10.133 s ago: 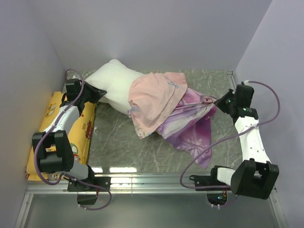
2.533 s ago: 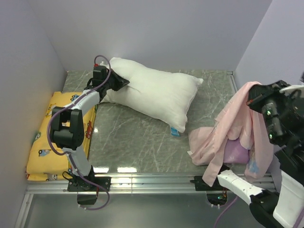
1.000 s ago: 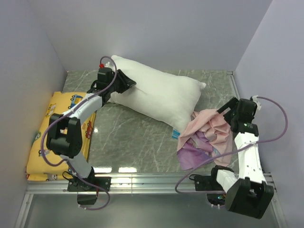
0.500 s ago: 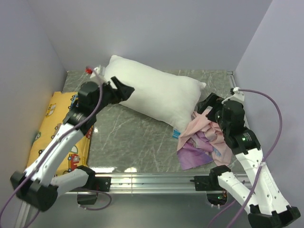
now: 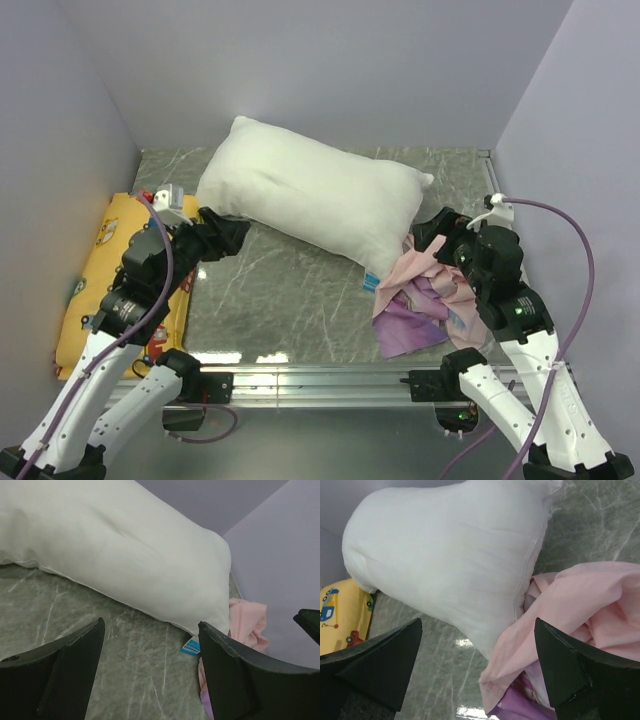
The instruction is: Remove the pillowcase from the pillow
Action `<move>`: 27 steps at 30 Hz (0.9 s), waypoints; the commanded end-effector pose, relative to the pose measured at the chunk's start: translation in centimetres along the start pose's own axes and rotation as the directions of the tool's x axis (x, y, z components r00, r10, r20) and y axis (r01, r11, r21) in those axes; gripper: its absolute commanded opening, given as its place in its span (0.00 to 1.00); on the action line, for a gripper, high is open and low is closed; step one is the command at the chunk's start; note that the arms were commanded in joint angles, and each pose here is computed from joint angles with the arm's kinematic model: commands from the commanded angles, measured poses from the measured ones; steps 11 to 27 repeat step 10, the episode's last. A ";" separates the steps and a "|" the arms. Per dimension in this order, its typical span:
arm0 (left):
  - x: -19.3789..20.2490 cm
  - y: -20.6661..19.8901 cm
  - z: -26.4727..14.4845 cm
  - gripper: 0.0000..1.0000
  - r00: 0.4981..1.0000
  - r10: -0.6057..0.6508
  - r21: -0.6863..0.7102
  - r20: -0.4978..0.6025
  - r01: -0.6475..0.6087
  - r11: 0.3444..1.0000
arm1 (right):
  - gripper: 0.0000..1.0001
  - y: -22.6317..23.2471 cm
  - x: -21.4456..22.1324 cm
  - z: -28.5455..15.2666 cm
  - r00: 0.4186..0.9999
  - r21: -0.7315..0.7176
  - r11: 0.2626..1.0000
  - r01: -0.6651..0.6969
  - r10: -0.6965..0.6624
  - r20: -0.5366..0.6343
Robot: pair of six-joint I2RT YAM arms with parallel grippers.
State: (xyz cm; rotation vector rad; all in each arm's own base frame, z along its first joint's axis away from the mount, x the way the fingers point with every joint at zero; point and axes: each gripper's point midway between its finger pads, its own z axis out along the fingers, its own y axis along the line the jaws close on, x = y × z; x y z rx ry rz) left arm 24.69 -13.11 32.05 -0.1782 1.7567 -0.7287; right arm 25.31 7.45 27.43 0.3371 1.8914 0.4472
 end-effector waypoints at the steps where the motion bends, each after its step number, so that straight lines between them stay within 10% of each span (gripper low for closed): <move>1: 0.6 0.6 -0.2 0.80 0.999 0.036 -0.009 -0.013 -0.036 0.999 | 1.00 0.5 -0.3 0.2 0.999 -0.030 0.999 0.028 -0.027 0.019; 27: -0.5 -0.6 -0.5 0.80 0.999 0.034 0.039 0.029 -0.036 0.999 | 1.00 -0.2 -0.3 0.2 0.999 -0.001 0.999 0.041 -0.041 0.034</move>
